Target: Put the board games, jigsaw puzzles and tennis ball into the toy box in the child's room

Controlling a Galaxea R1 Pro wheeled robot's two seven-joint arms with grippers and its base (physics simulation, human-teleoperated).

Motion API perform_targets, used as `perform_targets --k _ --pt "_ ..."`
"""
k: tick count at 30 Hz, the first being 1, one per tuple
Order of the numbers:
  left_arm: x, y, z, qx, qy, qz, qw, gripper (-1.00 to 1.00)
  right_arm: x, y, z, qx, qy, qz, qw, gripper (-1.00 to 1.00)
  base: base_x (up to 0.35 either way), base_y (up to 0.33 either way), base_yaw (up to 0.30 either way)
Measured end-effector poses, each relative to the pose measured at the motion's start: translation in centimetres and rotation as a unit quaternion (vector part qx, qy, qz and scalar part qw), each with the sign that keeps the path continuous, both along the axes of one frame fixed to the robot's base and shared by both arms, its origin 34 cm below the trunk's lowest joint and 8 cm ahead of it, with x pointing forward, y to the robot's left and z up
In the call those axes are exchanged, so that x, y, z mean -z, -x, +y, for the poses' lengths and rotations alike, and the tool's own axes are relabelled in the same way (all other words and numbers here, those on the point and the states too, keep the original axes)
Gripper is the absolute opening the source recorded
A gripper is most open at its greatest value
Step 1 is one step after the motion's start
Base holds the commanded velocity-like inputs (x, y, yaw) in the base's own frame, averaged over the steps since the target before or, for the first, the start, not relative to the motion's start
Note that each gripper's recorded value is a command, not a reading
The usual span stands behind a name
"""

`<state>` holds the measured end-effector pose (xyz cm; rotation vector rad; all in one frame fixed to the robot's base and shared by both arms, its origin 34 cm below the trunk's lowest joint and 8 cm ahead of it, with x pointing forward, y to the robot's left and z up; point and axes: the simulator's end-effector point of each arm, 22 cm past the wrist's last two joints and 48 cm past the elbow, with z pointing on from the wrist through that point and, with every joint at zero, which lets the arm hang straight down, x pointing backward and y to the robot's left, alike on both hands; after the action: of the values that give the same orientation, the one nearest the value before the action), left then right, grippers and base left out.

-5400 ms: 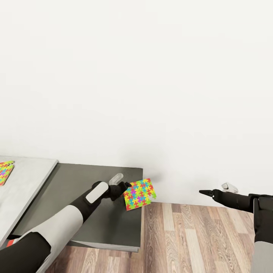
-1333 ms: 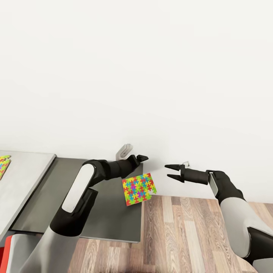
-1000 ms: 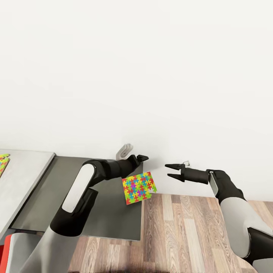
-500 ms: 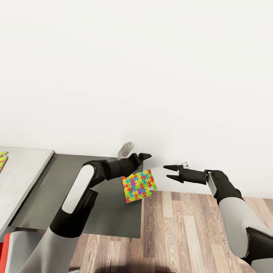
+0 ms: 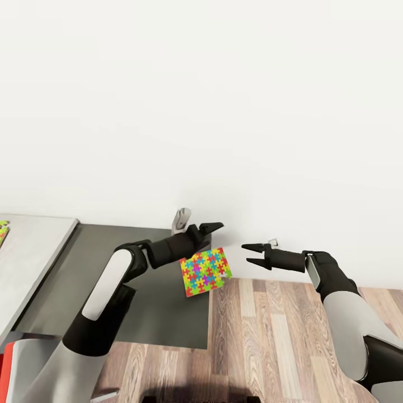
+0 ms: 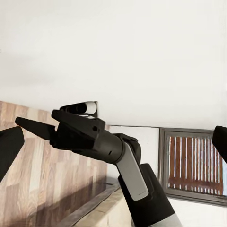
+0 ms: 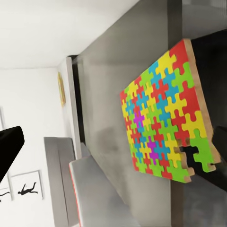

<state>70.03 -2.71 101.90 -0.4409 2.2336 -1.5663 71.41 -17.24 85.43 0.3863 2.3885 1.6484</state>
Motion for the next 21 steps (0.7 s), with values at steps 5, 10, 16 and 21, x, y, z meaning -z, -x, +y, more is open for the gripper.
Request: perform_targets --k 5,10,16,21 --pt "0.0 0.0 0.3 0.002 0.015 -0.006 0.9999 1.00 0.4 0.1 -0.1 0.001 -0.002 0.003 1.0000 1.00 0.000 0.000 0.000" --pt "0.3 0.0 0.4 0.002 0.021 -0.006 0.9998 1.00 0.9 0.2 -0.1 0.002 -0.003 0.007 1.0000 1.00 0.000 0.000 0.000" --pt "0.8 0.0 0.4 0.002 0.024 -0.002 0.9997 1.00 1.5 0.3 -0.2 0.003 -0.002 0.012 0.9999 1.00 0.000 0.000 0.000" --pt "1.2 0.1 0.3 0.002 0.026 0.002 0.9997 1.00 2.0 0.4 -0.5 0.004 0.000 0.015 0.9999 1.00 0.000 0.000 0.000"
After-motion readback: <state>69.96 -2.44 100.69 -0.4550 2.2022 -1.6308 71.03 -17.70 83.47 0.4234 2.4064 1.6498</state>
